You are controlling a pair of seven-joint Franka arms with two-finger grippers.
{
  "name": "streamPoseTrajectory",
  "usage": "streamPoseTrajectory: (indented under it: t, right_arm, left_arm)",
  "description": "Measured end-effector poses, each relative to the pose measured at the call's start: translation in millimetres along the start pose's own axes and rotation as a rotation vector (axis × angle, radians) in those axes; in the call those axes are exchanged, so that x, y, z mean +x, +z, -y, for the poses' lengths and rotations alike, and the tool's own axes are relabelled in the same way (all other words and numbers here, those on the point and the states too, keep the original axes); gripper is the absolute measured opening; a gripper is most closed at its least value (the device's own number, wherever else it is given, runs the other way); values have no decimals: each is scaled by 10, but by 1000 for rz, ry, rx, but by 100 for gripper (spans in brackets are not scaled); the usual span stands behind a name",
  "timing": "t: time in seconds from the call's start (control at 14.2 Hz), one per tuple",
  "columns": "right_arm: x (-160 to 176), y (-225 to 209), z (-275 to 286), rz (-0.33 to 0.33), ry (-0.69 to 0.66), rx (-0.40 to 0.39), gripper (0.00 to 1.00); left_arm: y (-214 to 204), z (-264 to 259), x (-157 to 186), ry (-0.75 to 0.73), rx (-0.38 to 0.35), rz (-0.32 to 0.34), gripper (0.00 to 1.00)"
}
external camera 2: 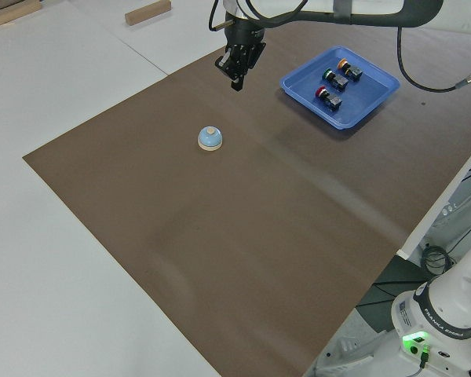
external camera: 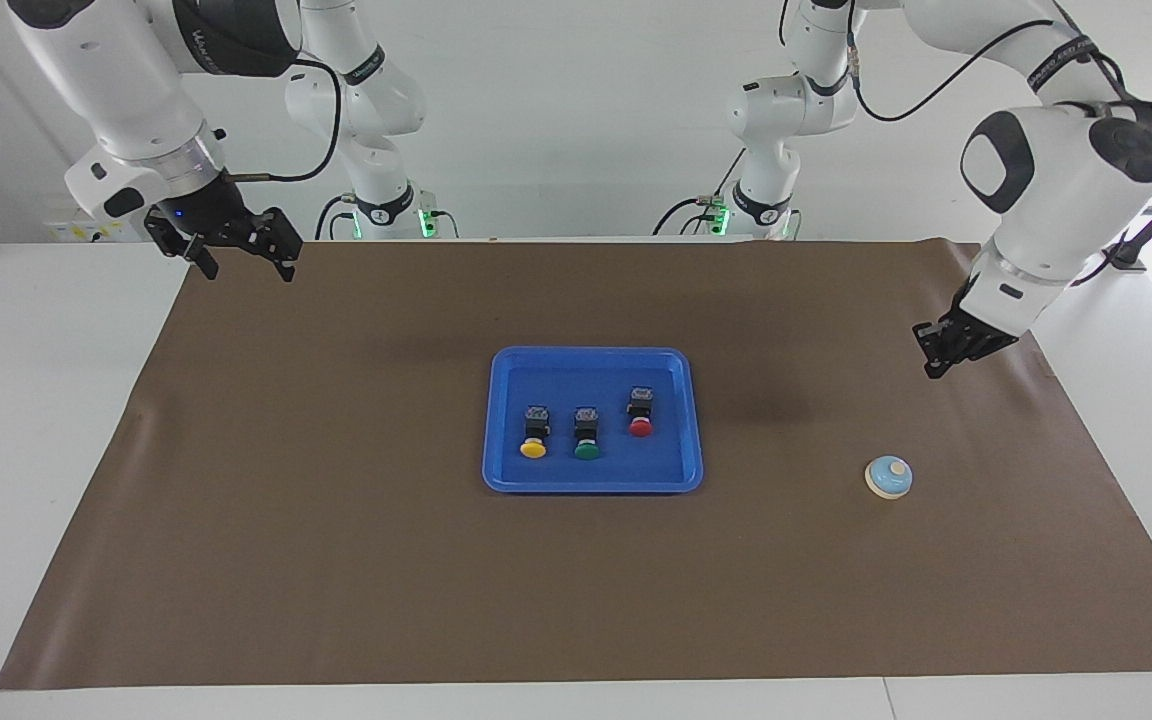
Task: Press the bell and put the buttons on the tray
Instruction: 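Withdraw the right gripper while the left gripper reaches the bell, then press down on the silver bell with the left gripper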
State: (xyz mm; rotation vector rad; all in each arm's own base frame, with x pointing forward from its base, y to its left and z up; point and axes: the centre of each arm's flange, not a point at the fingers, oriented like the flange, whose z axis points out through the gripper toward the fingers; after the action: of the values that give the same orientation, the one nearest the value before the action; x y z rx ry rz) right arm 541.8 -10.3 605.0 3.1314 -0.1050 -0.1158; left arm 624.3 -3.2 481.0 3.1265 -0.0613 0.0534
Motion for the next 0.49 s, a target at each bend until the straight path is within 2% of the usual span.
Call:
streamPoseTrajectory:
  t: [0.28, 0.49]
  right_arm:
    - [1, -1, 6, -1, -1, 0, 100]
    - [1, -1, 6, -1, -1, 0, 100]
  left_arm:
    - [736, 28, 290, -4, -8, -28, 1]
    - [1103, 37, 388, -5, -10, -42, 1]
